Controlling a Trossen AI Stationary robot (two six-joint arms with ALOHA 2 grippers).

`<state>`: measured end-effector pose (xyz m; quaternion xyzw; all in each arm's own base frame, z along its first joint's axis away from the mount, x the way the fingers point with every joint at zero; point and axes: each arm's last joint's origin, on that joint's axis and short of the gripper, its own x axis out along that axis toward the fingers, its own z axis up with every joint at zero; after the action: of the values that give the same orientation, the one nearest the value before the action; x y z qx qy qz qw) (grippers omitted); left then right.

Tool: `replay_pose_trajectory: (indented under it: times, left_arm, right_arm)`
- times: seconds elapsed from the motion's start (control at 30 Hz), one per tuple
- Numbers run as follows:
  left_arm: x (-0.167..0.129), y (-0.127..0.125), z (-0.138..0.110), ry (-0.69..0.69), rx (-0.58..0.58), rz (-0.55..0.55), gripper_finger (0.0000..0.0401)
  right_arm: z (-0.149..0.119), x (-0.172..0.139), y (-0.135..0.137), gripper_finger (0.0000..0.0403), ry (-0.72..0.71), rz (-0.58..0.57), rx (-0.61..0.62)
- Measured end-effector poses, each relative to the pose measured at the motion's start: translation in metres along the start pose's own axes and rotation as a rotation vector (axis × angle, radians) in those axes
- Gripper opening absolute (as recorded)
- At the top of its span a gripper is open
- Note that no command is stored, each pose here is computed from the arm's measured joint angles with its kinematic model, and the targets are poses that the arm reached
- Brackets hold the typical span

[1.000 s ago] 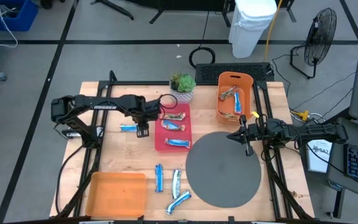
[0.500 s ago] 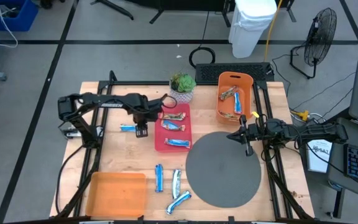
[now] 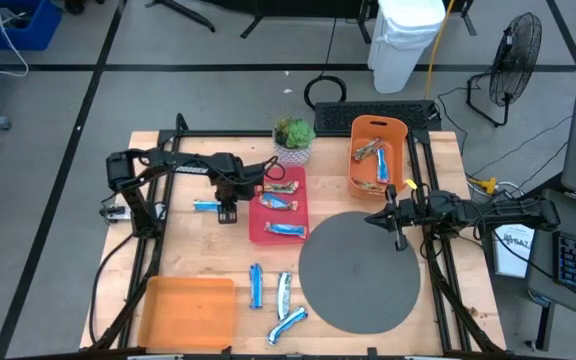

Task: Pick and place Granola Bars by type
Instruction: Put the blue/orange granola bar into the pink bin

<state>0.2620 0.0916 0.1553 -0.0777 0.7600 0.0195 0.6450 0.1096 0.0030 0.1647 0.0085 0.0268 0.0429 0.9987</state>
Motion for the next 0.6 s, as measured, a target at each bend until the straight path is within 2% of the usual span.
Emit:
replay_pose_trajectory:
  times: [0.6]
  left_arm:
    - [0.0058,0.0006,0.0033,0.009,-0.020,-0.011,0.0172]
  right_arm:
    - [0.0000,0.0000,0.0000,0.0000,0.000,0.000,0.000]
